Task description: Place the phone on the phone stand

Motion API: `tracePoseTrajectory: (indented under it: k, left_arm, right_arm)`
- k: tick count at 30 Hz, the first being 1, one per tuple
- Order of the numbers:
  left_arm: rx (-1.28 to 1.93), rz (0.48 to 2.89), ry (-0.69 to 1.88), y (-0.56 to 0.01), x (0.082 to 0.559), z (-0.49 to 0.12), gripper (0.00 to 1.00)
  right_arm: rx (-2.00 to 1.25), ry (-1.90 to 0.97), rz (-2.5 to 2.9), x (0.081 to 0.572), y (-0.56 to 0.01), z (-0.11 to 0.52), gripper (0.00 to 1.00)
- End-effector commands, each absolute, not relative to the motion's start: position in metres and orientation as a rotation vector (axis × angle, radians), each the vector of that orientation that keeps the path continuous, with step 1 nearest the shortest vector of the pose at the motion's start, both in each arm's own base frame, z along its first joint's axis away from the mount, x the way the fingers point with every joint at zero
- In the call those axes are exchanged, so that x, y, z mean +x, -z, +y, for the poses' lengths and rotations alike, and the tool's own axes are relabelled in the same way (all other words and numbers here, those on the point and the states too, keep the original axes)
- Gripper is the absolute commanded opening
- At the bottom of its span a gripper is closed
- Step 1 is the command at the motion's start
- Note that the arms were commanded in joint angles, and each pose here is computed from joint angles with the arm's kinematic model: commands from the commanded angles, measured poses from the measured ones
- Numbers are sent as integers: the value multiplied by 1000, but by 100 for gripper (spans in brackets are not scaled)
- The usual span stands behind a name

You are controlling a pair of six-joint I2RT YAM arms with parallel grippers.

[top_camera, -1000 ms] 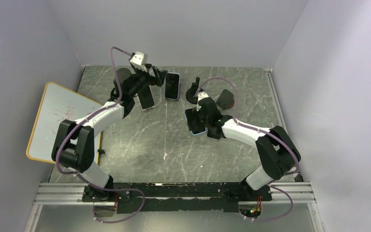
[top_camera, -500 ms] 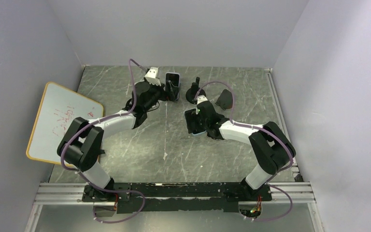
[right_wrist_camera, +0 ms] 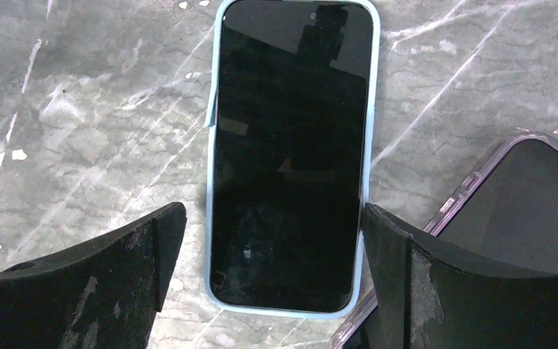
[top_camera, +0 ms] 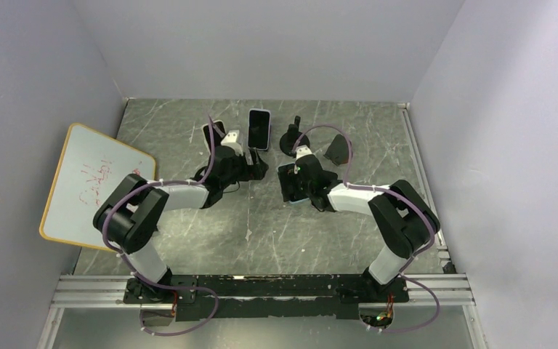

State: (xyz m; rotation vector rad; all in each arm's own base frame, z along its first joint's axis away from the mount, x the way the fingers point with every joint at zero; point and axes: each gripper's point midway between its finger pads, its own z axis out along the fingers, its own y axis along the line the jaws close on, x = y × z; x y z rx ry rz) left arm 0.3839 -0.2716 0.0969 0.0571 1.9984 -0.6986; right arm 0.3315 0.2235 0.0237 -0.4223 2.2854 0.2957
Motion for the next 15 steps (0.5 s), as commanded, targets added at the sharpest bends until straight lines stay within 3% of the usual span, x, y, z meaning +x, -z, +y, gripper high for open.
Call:
tracePoseTrajectory:
  k: [1, 6, 15]
  left_arm:
    - [-15, 2074, 699, -67, 366, -265, 93]
    - [-20, 2111, 695, -53, 357, -264, 93]
    - [-9, 2133, 725, -44, 356, -272, 93]
  right_arm:
    - [-412, -247, 2340, 323, -3, 215, 92]
    - [-387, -170, 2354, 323, 4, 207, 91]
    - [-411, -217, 2267, 329, -24, 218, 100]
